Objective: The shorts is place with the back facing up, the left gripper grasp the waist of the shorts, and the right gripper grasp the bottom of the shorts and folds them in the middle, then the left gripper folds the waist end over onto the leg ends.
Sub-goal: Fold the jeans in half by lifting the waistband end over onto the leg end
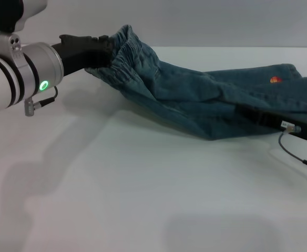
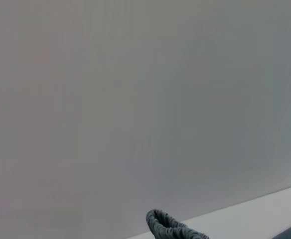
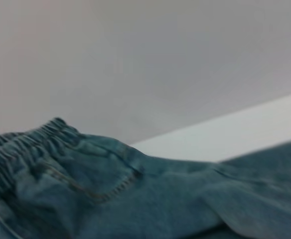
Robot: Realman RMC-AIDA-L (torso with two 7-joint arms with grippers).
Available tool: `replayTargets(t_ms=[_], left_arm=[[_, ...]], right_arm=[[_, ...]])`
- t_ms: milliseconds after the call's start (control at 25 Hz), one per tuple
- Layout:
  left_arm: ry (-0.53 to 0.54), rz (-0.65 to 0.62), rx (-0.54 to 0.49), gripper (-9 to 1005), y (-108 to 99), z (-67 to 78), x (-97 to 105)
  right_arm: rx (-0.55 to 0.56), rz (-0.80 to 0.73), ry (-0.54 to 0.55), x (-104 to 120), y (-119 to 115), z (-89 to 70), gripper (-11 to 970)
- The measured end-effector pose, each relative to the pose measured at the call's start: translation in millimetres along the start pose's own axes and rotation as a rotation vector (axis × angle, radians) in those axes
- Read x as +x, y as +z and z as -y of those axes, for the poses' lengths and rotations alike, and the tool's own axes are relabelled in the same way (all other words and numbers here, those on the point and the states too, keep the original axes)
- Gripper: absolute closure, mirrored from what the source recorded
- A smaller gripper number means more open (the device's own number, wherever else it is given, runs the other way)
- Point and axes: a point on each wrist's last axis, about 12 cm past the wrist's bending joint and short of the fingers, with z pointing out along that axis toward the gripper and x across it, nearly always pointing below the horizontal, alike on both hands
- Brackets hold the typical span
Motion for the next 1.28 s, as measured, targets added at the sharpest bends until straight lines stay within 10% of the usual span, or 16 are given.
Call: replayTargets(t_ms=[560, 1280], left_arm=[[0.008, -0.005, 0.024, 932, -9, 4.5, -4], [0.071, 0.092, 0.123, 931, -30, 42.1, -33]], right_arm=[[-0.035, 0.055, -0.129, -11, 12, -11.0, 962], [-0.131, -0.016, -0.162, -24, 56, -45.2, 960]])
